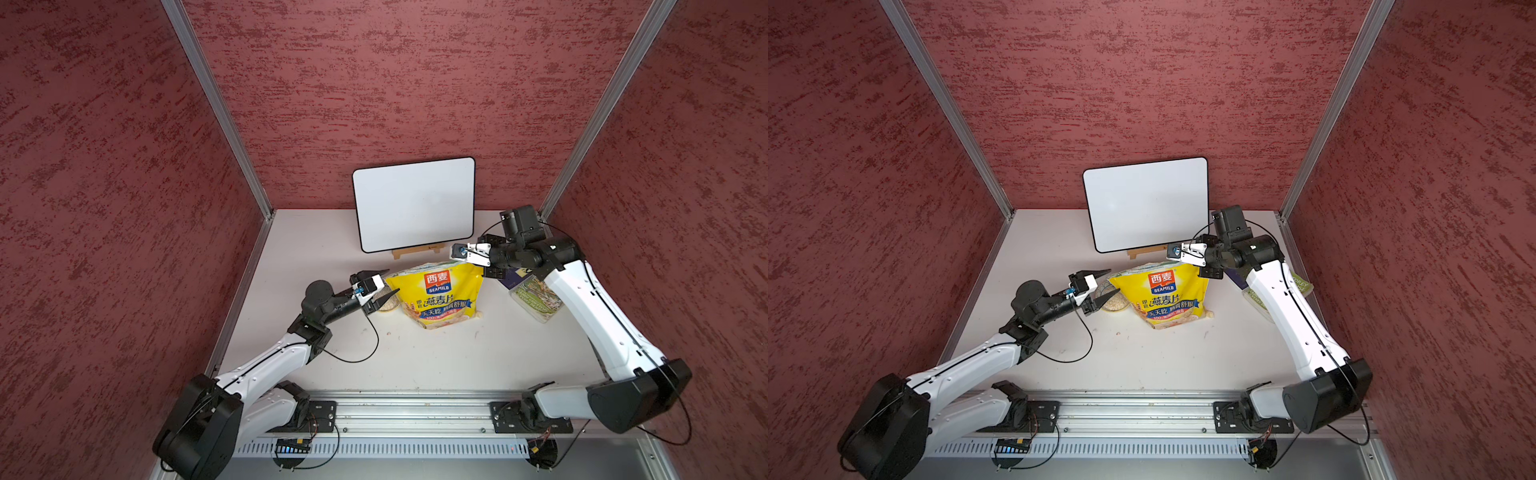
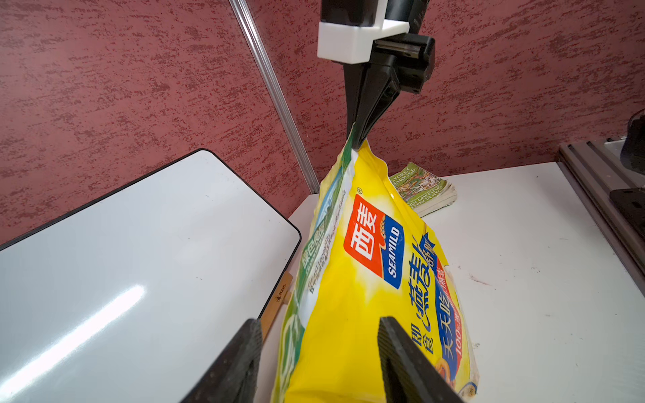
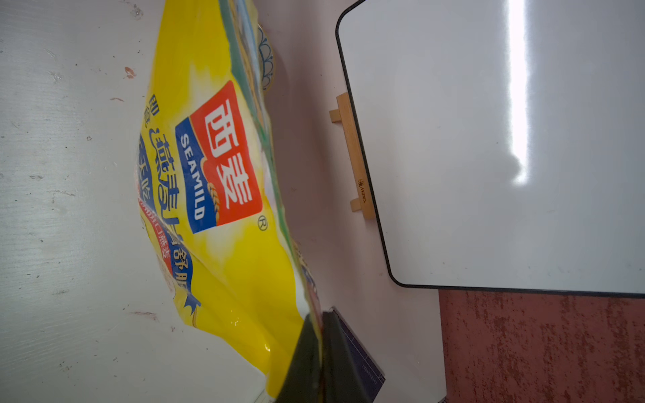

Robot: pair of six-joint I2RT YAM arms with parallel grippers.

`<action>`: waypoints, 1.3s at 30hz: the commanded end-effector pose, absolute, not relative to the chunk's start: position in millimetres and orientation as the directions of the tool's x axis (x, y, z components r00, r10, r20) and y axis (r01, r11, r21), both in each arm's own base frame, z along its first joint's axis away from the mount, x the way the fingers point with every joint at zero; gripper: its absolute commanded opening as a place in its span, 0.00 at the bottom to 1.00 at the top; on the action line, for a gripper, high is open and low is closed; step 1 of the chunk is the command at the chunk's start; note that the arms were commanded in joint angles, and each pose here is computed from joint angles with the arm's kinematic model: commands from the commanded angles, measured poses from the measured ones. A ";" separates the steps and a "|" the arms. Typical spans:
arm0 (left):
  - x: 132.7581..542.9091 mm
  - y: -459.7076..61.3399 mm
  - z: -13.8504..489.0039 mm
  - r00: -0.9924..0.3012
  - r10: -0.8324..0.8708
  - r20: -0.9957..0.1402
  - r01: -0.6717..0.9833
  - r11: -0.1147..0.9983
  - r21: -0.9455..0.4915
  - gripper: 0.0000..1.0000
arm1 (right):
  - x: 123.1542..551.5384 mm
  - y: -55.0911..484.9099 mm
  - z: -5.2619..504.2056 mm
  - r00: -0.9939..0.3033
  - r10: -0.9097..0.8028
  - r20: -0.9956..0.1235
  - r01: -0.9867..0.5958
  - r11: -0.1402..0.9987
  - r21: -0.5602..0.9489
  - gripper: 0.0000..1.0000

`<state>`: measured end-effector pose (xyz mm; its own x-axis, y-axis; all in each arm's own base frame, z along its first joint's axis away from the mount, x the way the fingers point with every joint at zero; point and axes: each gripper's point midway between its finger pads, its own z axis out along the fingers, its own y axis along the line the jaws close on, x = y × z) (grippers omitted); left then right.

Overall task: Pour the oats into the breakfast bowl
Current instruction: Close the oats bag at the center of the board.

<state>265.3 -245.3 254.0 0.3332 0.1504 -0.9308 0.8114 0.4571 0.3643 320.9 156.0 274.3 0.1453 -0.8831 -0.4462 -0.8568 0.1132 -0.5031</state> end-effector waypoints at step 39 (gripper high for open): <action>285.4 -283.2 276.3 0.382 0.075 -0.921 0.843 0.381 0.380 0.00 | 305.7 268.1 271.3 0.384 -0.765 -0.517 -0.873 -0.119 -0.472 0.41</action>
<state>293.5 -284.1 253.6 0.3185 0.1339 -0.9384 0.8604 0.3747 0.3455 308.4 255.9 265.3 0.3539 -0.7890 -0.5022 -0.8766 -0.0927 -0.4721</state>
